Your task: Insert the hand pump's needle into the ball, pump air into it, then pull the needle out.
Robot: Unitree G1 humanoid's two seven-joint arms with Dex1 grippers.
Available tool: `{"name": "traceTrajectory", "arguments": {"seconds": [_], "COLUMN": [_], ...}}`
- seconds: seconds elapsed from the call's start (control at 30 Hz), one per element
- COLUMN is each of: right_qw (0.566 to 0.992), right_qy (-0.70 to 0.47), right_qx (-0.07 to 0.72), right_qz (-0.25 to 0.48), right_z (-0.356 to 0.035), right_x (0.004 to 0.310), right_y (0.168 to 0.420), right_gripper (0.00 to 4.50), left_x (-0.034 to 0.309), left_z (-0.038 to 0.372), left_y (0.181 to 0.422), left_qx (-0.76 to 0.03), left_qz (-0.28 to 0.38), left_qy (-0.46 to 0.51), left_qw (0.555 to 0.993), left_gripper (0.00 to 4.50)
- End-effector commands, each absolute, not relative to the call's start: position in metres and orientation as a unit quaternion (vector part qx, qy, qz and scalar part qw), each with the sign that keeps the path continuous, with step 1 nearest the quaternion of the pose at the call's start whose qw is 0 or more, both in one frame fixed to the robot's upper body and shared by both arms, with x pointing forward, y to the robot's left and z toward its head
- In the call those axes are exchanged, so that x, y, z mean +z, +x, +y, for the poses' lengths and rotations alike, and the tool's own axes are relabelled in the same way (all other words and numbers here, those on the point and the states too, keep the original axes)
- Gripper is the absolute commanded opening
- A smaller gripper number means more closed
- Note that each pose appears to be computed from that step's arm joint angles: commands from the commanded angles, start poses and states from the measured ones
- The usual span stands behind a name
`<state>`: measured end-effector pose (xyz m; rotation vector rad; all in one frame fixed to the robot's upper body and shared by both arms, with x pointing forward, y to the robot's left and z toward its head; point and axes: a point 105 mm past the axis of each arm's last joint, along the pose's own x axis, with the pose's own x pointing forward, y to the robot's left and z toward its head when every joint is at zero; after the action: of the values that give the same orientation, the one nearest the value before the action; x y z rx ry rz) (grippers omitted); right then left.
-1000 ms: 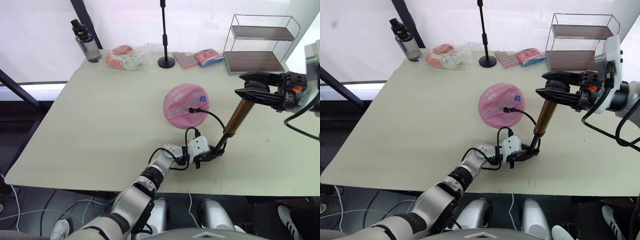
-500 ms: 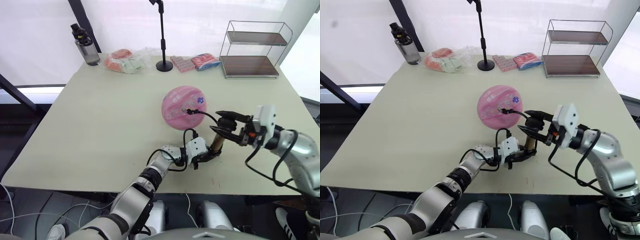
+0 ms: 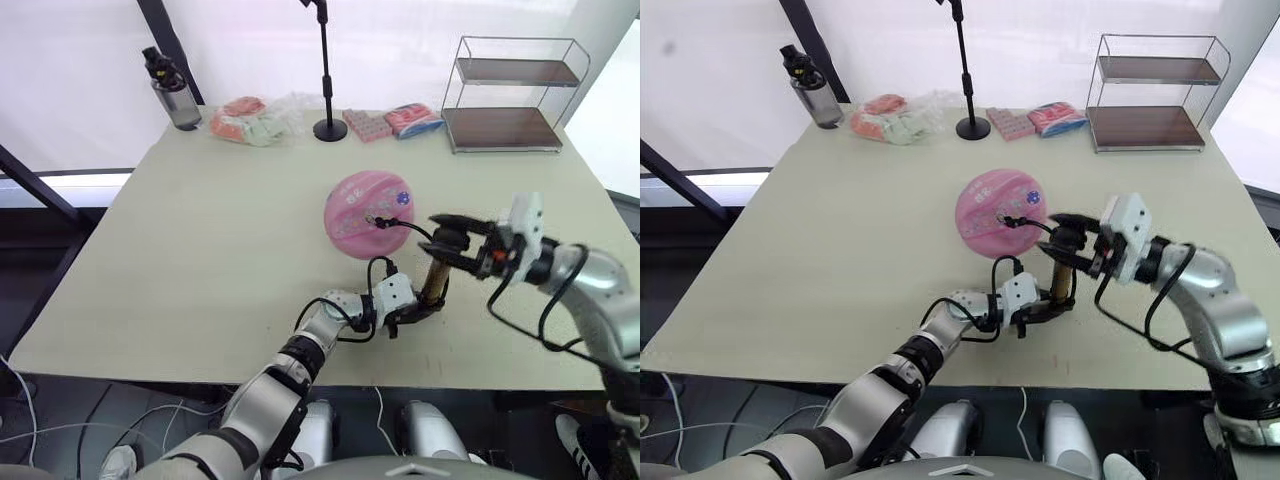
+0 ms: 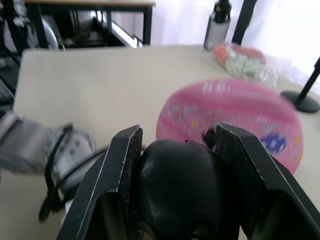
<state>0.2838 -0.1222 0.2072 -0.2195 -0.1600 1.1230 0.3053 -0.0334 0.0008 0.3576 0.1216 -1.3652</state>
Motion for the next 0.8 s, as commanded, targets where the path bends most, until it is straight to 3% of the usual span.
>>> {"name": "traceTrajectory", "arguments": {"seconds": [0.03, 0.23, 0.37, 0.47, 0.67, 0.8], "right_qw": [0.825, 0.807, 0.804, 0.814, 0.832, 0.839], "right_qy": [-0.12, -0.126, -0.11, -0.124, -0.14, -0.123], "right_qx": [0.531, 0.55, 0.558, 0.551, 0.531, 0.526], "right_qz": [-0.155, -0.173, -0.174, -0.136, -0.073, -0.063], "right_z": [-0.132, -0.139, -0.139, -0.138, -0.134, -0.131], "right_x": [0.273, 0.32, 0.325, 0.298, 0.213, 0.18], "right_y": [0.274, 0.259, 0.255, 0.262, 0.274, 0.273], "right_gripper": [1.87, 1.87, 1.87, 1.87, 1.87, 1.87], "left_x": [-0.038, -0.039, -0.039, -0.039, -0.039, -0.039], "left_z": [-0.018, -0.017, -0.017, -0.017, -0.018, -0.018], "left_y": [0.287, 0.287, 0.287, 0.287, 0.288, 0.288], "left_qx": [-0.631, -0.63, -0.63, -0.63, -0.63, -0.63], "left_qz": [0.135, 0.136, 0.136, 0.135, 0.134, 0.134], "left_qy": [0.176, 0.176, 0.177, 0.177, 0.179, 0.179], "left_qw": [0.743, 0.744, 0.744, 0.744, 0.744, 0.744], "left_gripper": [1.09, 1.09, 1.09, 1.09, 1.09, 1.09]}}
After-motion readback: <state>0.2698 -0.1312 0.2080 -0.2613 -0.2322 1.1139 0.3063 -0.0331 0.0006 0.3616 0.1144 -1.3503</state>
